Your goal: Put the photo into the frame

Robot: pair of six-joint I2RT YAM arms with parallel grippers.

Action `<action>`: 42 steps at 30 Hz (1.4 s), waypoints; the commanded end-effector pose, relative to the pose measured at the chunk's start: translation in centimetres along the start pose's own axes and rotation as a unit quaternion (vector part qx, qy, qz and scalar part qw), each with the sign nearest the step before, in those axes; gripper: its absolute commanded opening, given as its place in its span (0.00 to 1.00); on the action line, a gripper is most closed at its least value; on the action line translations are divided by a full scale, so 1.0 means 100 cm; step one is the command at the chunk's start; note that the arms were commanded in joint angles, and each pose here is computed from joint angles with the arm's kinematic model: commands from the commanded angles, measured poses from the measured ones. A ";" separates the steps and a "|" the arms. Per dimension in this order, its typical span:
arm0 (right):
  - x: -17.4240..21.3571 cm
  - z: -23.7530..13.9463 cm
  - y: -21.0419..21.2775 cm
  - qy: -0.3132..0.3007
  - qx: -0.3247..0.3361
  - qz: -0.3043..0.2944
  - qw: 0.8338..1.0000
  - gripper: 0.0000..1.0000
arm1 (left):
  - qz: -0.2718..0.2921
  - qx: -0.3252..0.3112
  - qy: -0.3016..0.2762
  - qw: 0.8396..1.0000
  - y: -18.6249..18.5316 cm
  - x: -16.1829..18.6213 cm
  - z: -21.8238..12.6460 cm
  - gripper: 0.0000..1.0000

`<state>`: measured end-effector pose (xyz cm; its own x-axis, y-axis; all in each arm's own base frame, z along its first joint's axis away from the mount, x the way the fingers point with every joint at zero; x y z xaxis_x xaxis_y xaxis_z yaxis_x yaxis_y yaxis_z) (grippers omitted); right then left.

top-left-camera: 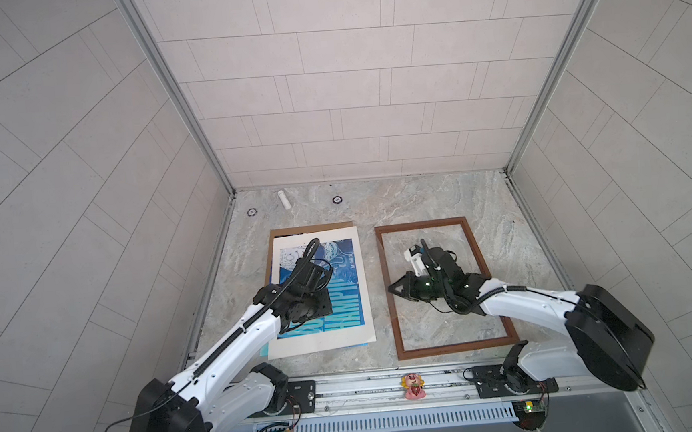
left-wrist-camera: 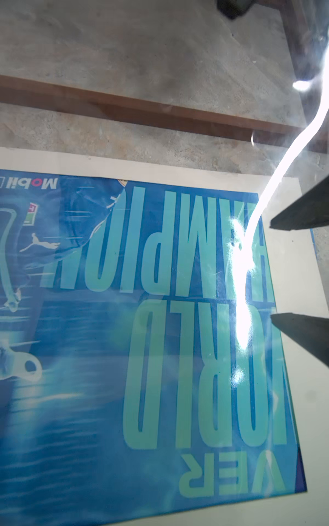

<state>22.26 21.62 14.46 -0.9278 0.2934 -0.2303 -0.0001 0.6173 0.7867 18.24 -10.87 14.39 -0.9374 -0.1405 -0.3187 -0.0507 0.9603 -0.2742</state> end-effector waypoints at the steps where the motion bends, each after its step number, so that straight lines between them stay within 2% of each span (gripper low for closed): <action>1: 0.005 -0.029 -0.027 -0.008 0.046 0.018 0.999 0.00 | 0.011 0.031 0.003 0.999 -0.007 -0.001 -0.008 0.57; 3: 0.005 -0.045 -0.044 -0.031 0.058 0.052 0.996 0.00 | 0.013 0.076 0.025 0.997 -0.018 0.001 -0.005 0.58; 6: 0.006 -0.063 -0.055 -0.051 0.020 0.108 0.993 0.00 | 0.007 0.124 0.072 0.990 -0.030 0.010 0.000 0.59; 10: 0.008 -0.085 -0.056 -0.067 0.007 0.150 0.986 0.00 | -0.035 0.150 0.107 0.982 -0.029 0.027 0.008 0.62; 16: 0.007 -0.089 -0.054 -0.067 -0.044 0.225 0.971 0.00 | -0.086 0.204 0.148 0.964 -0.028 0.055 0.019 0.64; 20: -0.002 -0.089 -0.049 -0.082 -0.103 0.283 0.950 0.00 | -0.096 0.215 0.150 0.960 -0.026 0.065 0.019 0.65; 24: -0.009 -0.090 -0.043 -0.080 -0.118 0.298 0.944 0.00 | -0.111 0.222 0.153 0.957 -0.024 0.072 0.025 0.67; 28: -0.013 -0.089 -0.042 -0.086 -0.143 0.332 0.929 0.00 | -0.128 0.242 0.152 0.950 -0.027 0.077 0.029 0.67; 42: -0.032 -0.097 -0.019 -0.088 -0.162 0.338 0.923 0.00 | -0.139 0.249 0.144 0.948 -0.027 0.080 0.028 0.67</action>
<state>20.92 12.48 17.34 -0.7069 0.6554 0.2660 0.4179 0.0836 0.9046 11.97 -15.13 9.99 -0.9724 -0.2233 0.0672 -0.2029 0.6684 -0.7155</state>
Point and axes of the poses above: each gripper's point midway between its finger pads, its own z axis out along the fingers, its own y axis along the line the jaws close on, x = y × z, the point moved 6 cm from there along -z, back along the fingers, and after that the axes turned 3 degrees about z, right-handed, at the moved point
